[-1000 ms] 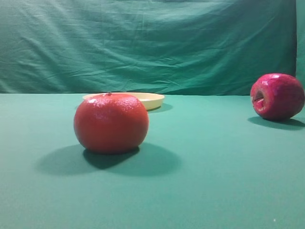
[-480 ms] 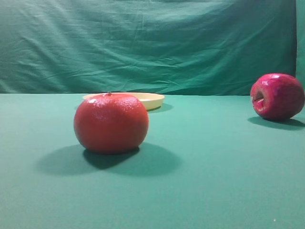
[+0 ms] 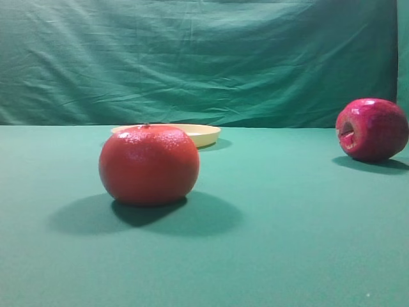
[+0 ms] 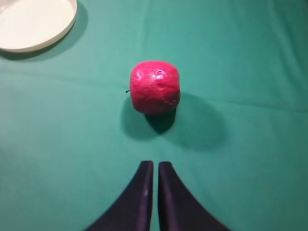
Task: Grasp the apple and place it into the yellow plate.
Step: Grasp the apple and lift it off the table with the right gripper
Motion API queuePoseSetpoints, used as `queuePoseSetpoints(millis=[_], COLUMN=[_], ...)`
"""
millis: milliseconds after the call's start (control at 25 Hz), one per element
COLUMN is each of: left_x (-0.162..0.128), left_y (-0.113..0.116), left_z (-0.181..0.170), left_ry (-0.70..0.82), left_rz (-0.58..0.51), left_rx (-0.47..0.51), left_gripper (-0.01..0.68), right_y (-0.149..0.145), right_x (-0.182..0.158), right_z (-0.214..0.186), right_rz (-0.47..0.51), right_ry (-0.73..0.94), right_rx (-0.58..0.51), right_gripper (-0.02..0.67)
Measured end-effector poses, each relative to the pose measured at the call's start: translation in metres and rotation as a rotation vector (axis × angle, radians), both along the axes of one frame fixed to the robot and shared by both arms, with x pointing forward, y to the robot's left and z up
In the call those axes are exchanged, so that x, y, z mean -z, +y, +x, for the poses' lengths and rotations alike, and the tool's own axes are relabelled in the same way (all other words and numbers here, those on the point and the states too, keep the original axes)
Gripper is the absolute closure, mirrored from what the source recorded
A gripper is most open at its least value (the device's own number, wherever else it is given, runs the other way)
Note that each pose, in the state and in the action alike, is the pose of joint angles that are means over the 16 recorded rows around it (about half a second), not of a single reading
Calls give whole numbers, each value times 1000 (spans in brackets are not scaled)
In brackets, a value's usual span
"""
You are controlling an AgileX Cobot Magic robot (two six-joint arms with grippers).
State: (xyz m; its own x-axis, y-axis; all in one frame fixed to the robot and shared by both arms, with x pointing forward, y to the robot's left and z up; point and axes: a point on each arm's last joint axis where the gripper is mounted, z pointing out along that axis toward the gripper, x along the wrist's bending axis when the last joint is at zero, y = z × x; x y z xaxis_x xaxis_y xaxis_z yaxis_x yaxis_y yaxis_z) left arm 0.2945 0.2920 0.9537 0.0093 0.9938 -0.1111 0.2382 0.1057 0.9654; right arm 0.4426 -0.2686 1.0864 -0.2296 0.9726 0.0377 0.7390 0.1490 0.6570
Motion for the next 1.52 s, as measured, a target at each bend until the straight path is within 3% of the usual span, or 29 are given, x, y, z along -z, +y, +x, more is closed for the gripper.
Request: queuePoseSetpoints(millis=[280,440,560,920,1080,1320,1520], left_x=[0,0,0,0,0,0,0], left_y=[0,0,0,0,0,0,0], left_z=[0,0,0,0,0,0,0], left_ry=[0,0,0,0,0,0,0], left_rz=[0,0,0,0,0,0,0], left_rx=[0,0,0,0,0,0,0], left_gripper=[516,516,516,516,516,516,516], right_y=[18,30,37,43,44,45,46], right_x=[9,21,31,56,69,95,118], right_z=[41,64,80,113,122,136,145], right_rz=[-44,-65,-76,-99,-108,-123,-128], right_ry=[59,98,125,164,173,206,237], right_rx=[-102,-146,-161,-155,-142,-124,-114], right_gripper=[646,597,506,149,36,5,43])
